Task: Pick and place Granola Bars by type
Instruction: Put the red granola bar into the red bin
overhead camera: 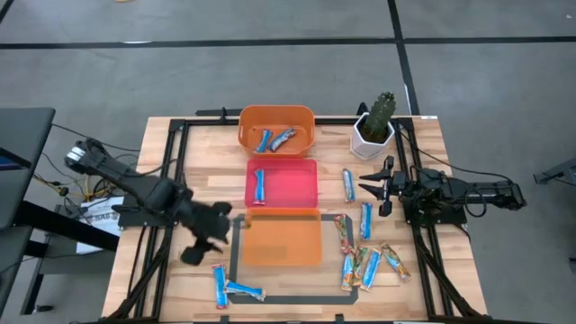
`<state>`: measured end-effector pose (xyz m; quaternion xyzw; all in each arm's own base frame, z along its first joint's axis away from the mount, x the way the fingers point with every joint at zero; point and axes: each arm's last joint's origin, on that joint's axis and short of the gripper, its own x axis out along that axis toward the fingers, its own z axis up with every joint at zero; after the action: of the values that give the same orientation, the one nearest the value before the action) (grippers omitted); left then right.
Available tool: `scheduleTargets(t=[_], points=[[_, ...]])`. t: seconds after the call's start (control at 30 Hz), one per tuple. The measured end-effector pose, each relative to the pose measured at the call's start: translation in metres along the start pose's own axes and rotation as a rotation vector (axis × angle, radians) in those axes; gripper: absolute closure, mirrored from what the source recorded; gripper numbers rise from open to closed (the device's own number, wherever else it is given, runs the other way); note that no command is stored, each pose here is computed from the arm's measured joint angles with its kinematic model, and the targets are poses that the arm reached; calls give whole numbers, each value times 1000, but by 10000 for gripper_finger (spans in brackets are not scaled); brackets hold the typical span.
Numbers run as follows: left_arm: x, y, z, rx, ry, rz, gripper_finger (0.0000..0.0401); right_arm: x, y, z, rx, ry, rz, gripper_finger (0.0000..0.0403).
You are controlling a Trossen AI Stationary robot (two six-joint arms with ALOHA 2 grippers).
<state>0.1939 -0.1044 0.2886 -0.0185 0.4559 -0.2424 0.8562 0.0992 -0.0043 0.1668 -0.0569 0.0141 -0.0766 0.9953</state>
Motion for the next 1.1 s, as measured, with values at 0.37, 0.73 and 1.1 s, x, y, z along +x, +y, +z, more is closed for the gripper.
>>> scheduleTargets(t=[0.37, 0.73, 1.1], points=[[7, -53, -25, 184, 117, -35, 276, 0, 0, 0, 0, 1, 0, 301], [6, -60, -29, 101, 123, -22, 276, 0, 0, 0, 0, 0, 0, 301], [7, -60, -29, -486, 125, 16, 276, 0, 0, 0, 0, 0, 0, 301]])
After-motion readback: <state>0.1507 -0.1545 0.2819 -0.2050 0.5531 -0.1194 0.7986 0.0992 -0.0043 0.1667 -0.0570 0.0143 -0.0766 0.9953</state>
